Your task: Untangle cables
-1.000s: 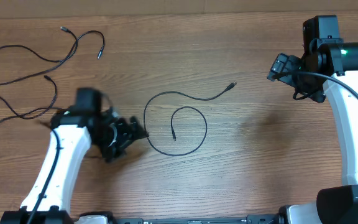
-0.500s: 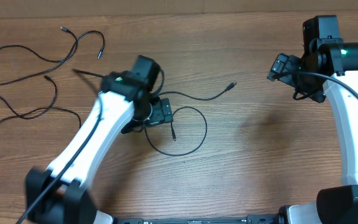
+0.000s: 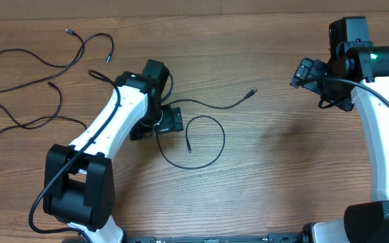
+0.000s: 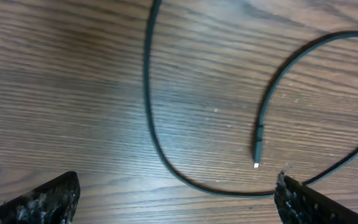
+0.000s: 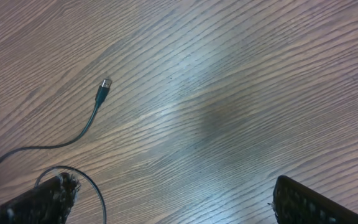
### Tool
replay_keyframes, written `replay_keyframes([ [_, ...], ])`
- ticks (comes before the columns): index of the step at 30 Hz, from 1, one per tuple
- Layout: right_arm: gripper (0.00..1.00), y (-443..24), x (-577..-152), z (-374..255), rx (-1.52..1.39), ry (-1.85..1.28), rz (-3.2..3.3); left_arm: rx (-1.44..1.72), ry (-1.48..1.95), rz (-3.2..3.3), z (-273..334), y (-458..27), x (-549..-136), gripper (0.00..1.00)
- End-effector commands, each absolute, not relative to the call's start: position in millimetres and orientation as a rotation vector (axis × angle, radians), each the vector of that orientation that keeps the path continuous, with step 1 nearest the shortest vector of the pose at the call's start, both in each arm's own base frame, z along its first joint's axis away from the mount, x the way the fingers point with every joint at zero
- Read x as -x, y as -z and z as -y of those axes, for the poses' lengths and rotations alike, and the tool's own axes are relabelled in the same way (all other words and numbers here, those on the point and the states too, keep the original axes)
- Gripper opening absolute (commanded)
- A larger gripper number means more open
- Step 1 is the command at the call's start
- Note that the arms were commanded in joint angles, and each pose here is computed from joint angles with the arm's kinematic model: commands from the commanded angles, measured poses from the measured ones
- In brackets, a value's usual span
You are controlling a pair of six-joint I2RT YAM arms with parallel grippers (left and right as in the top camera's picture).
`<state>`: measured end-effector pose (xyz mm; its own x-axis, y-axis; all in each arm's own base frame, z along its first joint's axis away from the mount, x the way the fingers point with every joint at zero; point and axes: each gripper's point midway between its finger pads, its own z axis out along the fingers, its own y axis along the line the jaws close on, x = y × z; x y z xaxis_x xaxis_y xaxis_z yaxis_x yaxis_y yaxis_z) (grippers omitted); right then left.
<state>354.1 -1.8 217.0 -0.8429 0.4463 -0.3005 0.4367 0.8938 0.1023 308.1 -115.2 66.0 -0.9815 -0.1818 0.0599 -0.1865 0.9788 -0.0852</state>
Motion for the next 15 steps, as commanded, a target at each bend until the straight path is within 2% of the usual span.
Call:
replay_keyframes([
  [1,1.0,-221,-357,5,-0.663,-0.029,-2.721,-0.219,-0.131,3.011,112,-57,-290,1.0],
  [15,1.0,-221,-357,5,-0.663,-0.029,-2.721,-0.116,-0.237,3.019,120,-13,-275,0.99],
])
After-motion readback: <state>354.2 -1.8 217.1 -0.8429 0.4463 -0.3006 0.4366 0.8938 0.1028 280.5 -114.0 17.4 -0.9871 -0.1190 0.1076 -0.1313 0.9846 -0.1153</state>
